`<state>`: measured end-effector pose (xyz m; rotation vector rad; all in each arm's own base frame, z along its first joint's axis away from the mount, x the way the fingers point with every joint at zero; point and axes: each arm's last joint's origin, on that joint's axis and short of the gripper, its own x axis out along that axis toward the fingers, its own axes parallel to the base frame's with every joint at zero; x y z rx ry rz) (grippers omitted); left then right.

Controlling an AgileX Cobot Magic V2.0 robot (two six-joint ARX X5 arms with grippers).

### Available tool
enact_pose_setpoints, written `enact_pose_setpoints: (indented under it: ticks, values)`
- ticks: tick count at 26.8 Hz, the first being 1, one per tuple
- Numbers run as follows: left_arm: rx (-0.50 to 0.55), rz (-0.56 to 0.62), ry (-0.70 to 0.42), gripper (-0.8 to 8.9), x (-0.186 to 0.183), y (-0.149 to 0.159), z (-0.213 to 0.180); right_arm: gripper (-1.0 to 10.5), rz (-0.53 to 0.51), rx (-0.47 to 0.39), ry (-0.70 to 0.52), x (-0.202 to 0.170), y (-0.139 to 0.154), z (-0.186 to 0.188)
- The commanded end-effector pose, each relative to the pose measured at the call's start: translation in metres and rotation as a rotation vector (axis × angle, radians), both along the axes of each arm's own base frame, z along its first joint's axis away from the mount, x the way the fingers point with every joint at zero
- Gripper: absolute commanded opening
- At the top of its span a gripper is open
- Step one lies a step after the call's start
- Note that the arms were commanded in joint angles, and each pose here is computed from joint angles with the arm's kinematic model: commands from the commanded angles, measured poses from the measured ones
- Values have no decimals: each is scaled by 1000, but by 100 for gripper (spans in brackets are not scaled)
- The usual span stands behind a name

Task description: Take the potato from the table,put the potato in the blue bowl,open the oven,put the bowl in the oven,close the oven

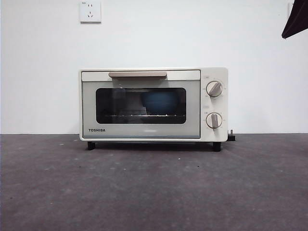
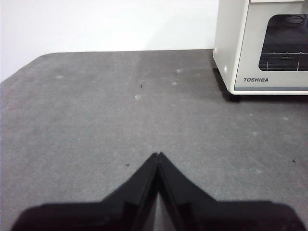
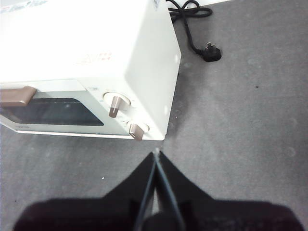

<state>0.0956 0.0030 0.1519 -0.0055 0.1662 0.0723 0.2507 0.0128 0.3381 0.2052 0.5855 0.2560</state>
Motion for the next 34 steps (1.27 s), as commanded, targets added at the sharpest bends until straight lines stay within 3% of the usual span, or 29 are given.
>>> enact_pose_setpoints:
  ticks: [1, 8, 25, 34]
  values:
    - [-15, -1, 1, -4, 0, 0, -3, 1, 0, -8, 0, 2, 0, -2]
    - [-58, -54, -7, -4, 1, -2, -2, 1, 0, -8, 0, 1, 0, -2]
    - [-58, -52, 5, -4, 1, -1, -3, 1, -19, -20, 2, 1, -1, -2]
    - [-58, -52, 5, -4, 1, -1, -3, 1, -80, -61, -151, -57, 1, 15]
